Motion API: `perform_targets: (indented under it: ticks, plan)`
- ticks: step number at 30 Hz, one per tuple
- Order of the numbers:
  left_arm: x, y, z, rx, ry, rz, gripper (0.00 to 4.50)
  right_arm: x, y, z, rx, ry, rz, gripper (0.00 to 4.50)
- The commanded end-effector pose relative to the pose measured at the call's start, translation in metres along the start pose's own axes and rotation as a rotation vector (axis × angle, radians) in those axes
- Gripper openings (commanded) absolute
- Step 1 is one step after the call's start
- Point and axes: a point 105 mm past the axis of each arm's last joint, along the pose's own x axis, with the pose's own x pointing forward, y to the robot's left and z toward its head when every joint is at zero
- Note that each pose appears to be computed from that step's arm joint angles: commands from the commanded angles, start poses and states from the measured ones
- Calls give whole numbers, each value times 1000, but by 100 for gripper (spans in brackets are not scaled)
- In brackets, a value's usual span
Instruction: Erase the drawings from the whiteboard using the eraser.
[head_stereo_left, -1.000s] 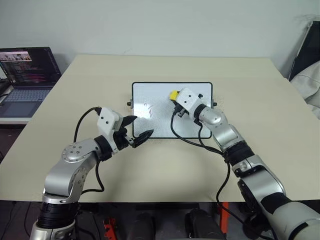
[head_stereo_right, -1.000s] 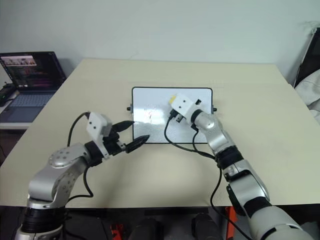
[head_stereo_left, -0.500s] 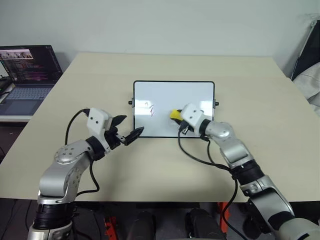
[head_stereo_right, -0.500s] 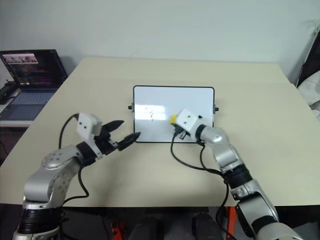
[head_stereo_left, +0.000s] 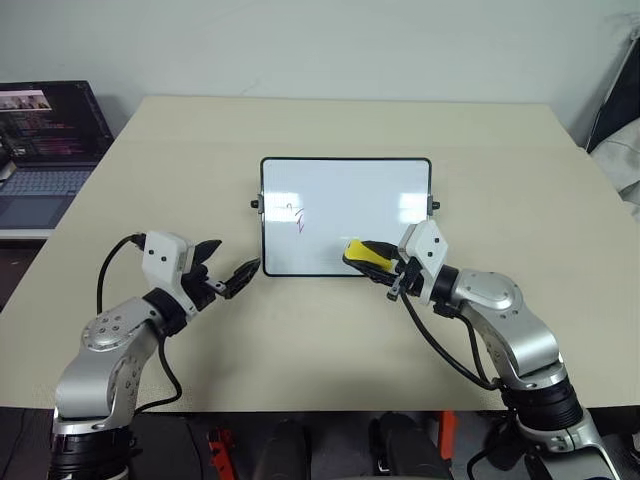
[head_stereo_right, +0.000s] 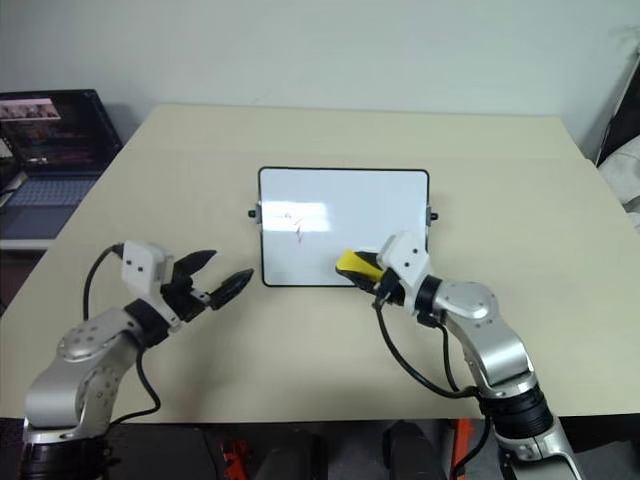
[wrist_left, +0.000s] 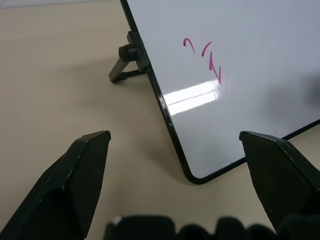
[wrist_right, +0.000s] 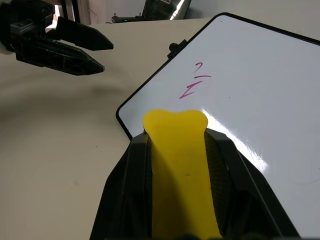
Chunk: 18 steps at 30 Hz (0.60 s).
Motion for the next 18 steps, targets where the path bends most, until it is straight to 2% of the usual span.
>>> perform_targets:
  ticks: [1, 10, 18]
  plan:
    - [-7, 3, 19, 50, -53, 20, 450, 6, 4, 15, -25, -61, 4, 112]
    - [-7, 3, 21, 53, -56, 26, 450, 20, 7, 21, -86, -72, 51, 112]
    - [-6, -3, 20, 62, -44, -2, 450, 19, 10, 9, -93, -6, 76, 112]
